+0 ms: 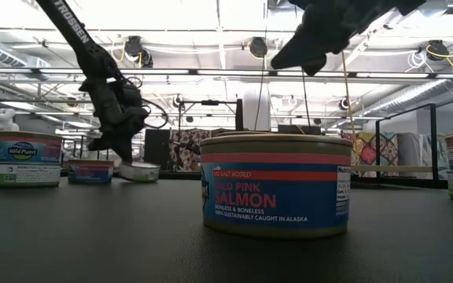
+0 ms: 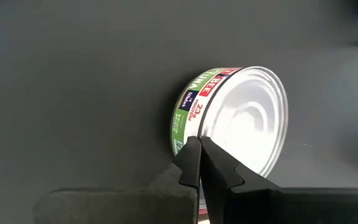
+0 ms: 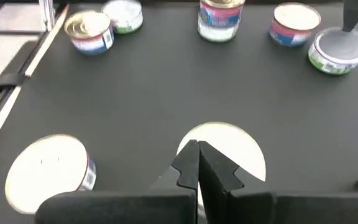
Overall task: Stack canned seafood by type on shelf
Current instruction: Put the green can on the shelf
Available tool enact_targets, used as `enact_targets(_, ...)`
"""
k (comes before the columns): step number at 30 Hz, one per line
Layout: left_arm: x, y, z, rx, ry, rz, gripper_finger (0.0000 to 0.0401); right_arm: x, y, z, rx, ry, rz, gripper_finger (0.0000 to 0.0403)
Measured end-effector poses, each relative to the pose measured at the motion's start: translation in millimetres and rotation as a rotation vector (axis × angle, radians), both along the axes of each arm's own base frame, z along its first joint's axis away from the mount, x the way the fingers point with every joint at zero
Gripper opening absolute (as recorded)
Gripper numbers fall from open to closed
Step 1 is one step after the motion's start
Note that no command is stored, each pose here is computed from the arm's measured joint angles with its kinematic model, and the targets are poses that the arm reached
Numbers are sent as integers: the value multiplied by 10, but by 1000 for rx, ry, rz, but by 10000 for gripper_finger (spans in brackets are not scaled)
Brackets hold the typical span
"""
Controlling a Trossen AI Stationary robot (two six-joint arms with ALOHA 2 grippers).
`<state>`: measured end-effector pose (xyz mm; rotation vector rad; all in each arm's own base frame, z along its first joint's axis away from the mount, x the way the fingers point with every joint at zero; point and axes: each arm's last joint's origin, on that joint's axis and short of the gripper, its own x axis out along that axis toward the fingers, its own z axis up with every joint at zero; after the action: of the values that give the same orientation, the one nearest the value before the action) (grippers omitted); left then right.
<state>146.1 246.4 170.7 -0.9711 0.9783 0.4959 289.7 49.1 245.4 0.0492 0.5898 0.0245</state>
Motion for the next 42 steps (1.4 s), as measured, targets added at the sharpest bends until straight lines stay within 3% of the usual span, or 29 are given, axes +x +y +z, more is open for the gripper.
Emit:
enact_targets(10, 199, -88, 33, -29, -108, -67, 6, -67, -14, -23, -30, 58, -68, 0)
enact_targets(28, 742, -440, 41, 108, -33, -214, 7, -69, -13, -21, -8, 58, -82, 0)
enact_targets(33, 802, -503, 41, 114, -31, -239, 34, -73, -9, -25, -6, 64, -83, 0)
enact_targets(42, 833, -486, 57, 106, -48, -176, 111, -86, 58, -26, -7, 64, -58, 0)
